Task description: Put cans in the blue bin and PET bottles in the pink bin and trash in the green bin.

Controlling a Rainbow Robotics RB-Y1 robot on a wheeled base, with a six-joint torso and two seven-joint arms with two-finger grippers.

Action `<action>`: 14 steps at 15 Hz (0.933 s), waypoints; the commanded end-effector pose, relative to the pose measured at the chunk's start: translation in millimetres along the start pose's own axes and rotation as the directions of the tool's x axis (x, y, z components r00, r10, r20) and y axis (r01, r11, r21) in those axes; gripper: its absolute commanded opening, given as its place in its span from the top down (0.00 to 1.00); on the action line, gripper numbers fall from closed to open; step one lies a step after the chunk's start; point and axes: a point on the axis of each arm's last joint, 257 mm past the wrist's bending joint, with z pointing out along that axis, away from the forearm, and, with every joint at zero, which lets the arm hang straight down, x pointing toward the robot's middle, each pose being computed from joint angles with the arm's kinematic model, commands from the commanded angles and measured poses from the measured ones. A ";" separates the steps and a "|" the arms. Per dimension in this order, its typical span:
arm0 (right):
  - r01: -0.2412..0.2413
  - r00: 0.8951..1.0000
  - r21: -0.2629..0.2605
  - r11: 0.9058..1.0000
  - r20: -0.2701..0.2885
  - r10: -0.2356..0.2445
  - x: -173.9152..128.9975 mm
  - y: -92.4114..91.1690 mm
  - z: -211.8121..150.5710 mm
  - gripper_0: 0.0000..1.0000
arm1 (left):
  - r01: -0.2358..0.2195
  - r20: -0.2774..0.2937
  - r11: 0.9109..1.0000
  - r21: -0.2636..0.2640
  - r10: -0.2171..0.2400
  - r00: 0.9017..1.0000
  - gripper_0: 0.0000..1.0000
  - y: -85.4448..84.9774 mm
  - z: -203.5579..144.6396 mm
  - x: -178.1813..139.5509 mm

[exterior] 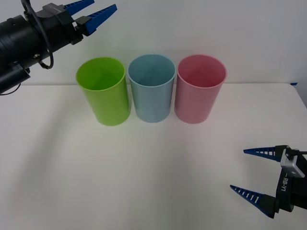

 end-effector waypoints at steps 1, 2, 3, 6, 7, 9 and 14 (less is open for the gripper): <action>0.000 1.000 0.000 1.000 0.000 0.000 0.0 0.0 0.0 0.00 | -0.003 -0.017 1.000 0.031 0.003 1.000 0.00 2.7 -37.0 -2.7; 0.000 1.000 0.000 1.000 0.000 0.000 0.0 0.0 0.0 0.00 | -0.006 -0.020 0.999 0.031 0.007 1.000 0.00 2.8 -50.6 -2.0; 0.000 1.000 0.000 1.000 0.000 0.000 0.0 0.0 0.0 0.00 | -0.016 -0.026 0.999 0.033 0.017 1.000 0.00 1.5 -65.3 -2.8; 0.000 1.000 0.000 1.000 0.000 0.000 0.0 0.0 0.0 0.00 | -0.031 -0.059 0.999 0.025 0.032 0.998 0.00 -2.3 -111.1 6.8; 0.000 1.000 0.000 1.000 0.000 0.000 0.0 0.0 0.0 0.00 | -0.033 -0.072 0.999 0.020 0.035 0.997 0.00 -3.8 -121.7 11.5; 0.000 1.000 0.000 1.000 0.000 0.000 0.0 0.0 0.0 0.00 | -0.039 -0.114 0.999 0.003 0.039 0.993 0.00 -10.5 -149.5 27.8; 0.000 1.000 0.000 1.000 0.000 0.000 0.0 0.0 0.0 0.00 | -0.024 -0.207 0.999 -0.047 0.014 0.978 0.00 -30.5 -201.1 69.9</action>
